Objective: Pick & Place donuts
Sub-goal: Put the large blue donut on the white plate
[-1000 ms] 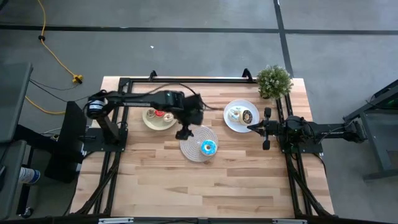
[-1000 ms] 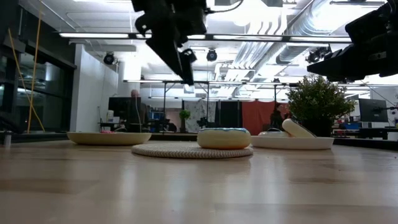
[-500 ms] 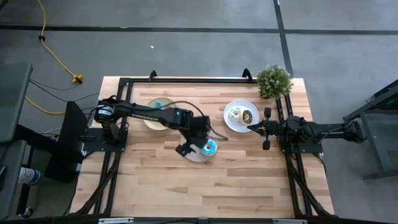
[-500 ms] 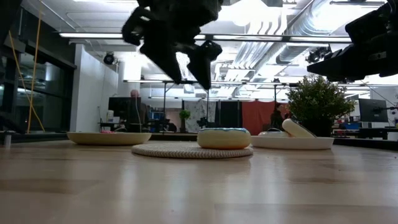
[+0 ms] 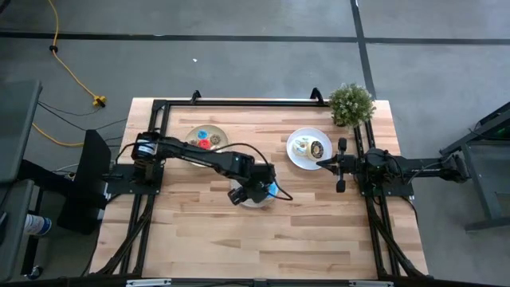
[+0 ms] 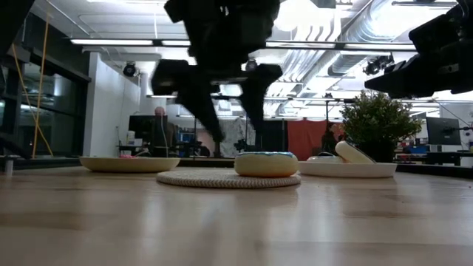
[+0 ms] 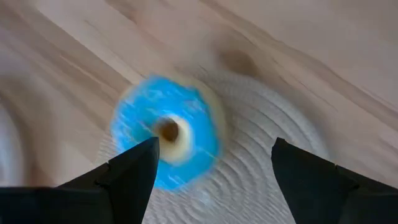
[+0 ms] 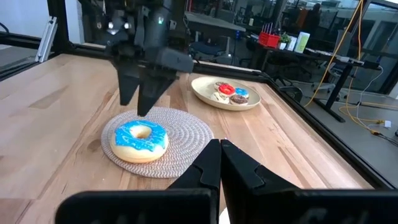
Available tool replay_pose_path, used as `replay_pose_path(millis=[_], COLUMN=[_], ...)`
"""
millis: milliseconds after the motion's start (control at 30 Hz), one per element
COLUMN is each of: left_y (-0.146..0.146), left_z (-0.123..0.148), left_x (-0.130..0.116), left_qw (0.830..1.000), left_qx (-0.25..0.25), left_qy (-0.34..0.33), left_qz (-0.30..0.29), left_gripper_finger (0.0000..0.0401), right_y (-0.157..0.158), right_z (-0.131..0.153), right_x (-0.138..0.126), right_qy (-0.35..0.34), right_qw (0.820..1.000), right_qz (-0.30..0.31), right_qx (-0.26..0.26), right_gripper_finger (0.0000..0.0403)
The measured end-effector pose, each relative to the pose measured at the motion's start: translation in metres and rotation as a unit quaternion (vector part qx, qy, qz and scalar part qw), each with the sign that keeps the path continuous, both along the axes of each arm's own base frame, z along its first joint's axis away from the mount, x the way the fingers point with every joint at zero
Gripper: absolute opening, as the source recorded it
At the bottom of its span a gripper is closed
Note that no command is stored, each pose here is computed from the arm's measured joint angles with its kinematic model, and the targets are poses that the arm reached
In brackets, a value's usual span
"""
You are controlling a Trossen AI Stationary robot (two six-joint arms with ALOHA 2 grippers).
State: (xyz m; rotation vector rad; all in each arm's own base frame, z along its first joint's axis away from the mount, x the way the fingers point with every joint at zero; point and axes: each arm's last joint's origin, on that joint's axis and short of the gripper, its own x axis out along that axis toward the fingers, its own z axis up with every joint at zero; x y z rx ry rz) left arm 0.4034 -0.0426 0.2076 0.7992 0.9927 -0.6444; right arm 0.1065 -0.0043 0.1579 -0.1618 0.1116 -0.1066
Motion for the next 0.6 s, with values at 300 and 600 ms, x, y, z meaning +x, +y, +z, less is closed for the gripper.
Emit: replay_pose_path(millis=[300,600], left_y=[-0.001,-0.001], left_z=[-0.017,-0.023], left_x=[0.009,0.012], left_qw=[1.0,1.0], left_qx=[-0.005,-0.012], left_qy=[0.005,0.005], left_qz=[0.009,0.009], left_gripper_finger=[0.0298,0.0298], right_y=[0.0,0.0], right_z=[0.0,-0.001], right_x=[0.0,0.001], right_qy=[0.003,0.005], right_qw=[1.0,1.0], right_qz=[0.001,0.0], right_qx=[0.0,0.0], right_gripper_finger=[0.0,0.0])
